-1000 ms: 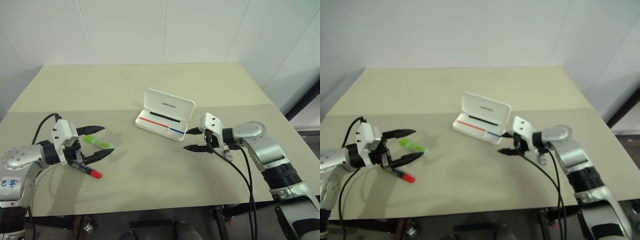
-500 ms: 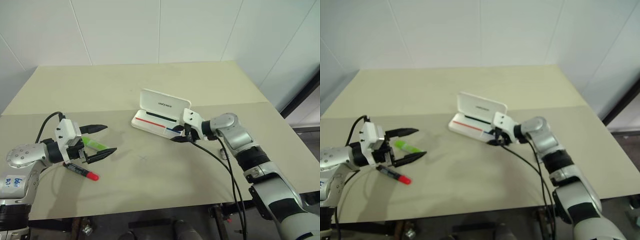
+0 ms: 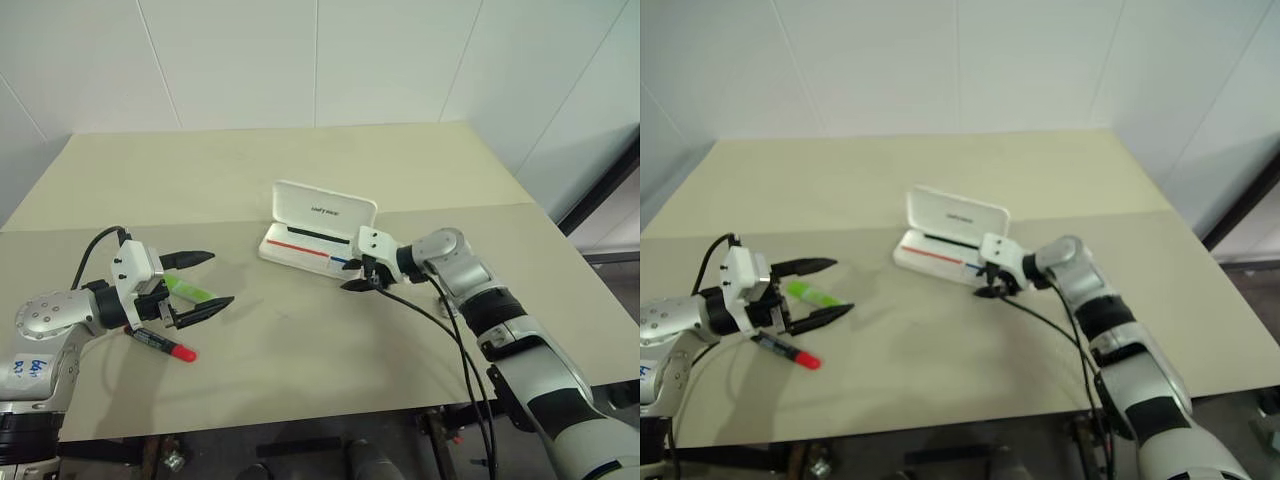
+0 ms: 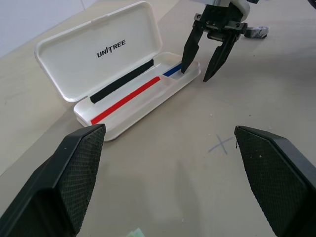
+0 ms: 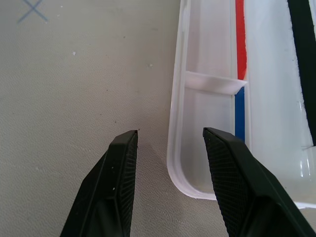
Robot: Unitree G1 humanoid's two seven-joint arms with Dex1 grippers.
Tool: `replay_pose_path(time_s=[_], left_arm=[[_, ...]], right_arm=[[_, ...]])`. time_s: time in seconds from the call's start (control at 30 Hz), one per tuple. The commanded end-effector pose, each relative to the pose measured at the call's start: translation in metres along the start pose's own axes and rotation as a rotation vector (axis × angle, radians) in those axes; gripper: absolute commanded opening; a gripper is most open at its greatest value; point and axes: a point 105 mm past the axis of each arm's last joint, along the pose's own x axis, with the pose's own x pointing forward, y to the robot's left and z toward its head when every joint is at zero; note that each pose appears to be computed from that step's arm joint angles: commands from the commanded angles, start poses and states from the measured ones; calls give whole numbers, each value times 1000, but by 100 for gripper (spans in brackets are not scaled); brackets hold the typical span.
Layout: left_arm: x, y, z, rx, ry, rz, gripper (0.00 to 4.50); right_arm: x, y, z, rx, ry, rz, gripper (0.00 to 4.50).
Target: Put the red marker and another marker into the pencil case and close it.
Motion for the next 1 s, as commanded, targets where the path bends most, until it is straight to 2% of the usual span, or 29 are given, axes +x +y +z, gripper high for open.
replay_pose_path(time_s=[0.03,0.13,0.27,0.3,0.67,1.0], left_arm=[[-4,3,11,51,-24,25,450],[-4,2,12,55,-22,25,450],[-6,3,12,59,-19,30,450],[-6,3,12,60,-18,31,450],[-4,5,13,66,-29,33,450],[-11,8,11,70,-23,39,450]], right_arm=[[0,-3,-5,-1,27,-8,220],[3,-5,-2,-13,23,-11,162],[6,-6,5,-30,8,-6,21],[7,-6,6,-36,5,-6,3],[2,-5,20,-81,-29,17,3],[-21,30,38,-123,-45,136,3]])
